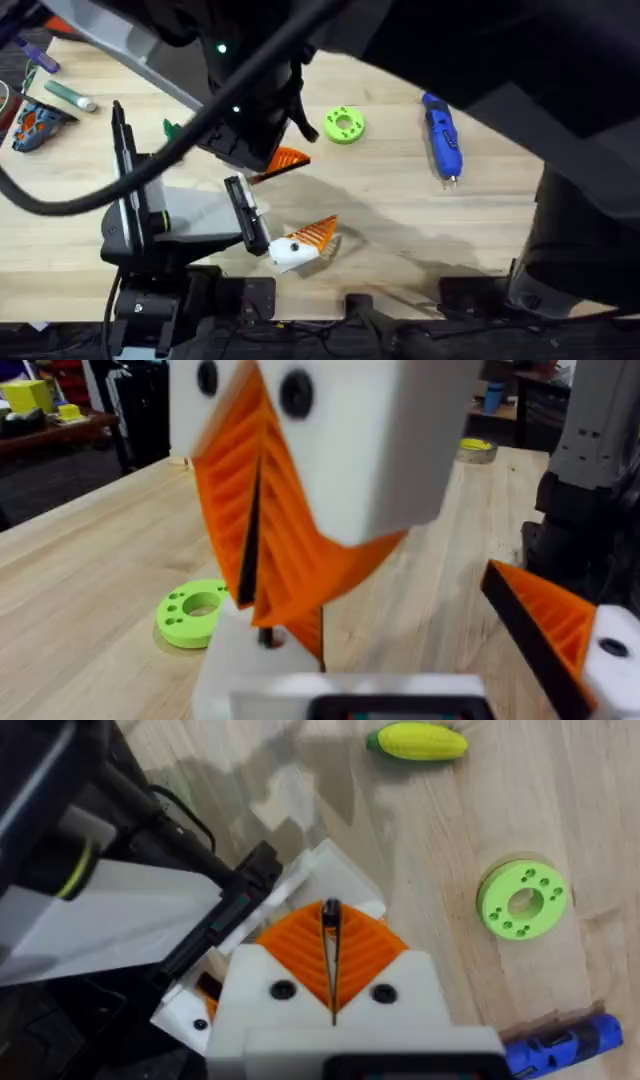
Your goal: Pick up the gripper from the table and insert it into the empty holder that is missing its gripper. Then pick up a screw, insert it into the mounting hole, and use the screwdriver to tighten it. Finally, clean up the table by picking up the vegetable and placing it into the bucket.
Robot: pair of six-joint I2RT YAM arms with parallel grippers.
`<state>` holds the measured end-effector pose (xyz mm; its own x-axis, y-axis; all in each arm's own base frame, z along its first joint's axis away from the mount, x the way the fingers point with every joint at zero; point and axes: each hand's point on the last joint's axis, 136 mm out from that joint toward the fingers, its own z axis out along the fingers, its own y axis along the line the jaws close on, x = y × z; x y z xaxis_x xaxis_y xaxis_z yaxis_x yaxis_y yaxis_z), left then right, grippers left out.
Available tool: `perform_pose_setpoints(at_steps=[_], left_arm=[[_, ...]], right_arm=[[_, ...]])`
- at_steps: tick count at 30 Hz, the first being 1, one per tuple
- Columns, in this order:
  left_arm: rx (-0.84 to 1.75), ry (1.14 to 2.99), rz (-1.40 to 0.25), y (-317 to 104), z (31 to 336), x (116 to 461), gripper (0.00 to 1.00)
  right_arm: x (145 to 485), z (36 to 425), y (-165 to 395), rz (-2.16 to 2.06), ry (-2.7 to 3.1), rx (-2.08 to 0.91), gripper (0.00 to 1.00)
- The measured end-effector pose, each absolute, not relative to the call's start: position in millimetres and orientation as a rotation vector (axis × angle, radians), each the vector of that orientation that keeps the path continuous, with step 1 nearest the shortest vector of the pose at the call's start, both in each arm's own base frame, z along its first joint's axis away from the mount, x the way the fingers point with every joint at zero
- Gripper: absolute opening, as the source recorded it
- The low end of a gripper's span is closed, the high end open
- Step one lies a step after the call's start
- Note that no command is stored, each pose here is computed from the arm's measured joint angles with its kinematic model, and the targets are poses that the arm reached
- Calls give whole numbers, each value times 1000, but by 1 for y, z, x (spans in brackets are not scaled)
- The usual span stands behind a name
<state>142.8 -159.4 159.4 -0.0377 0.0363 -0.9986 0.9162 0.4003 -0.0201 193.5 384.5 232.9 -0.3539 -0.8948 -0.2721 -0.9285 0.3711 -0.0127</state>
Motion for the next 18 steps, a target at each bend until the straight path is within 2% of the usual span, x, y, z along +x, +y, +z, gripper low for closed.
perform_pose_setpoints(at_steps=[18], left_arm=[[916, 1429, -900, -159, 159, 143, 987]], right_arm=[[194, 232, 380, 178, 2406, -1629, 7]])
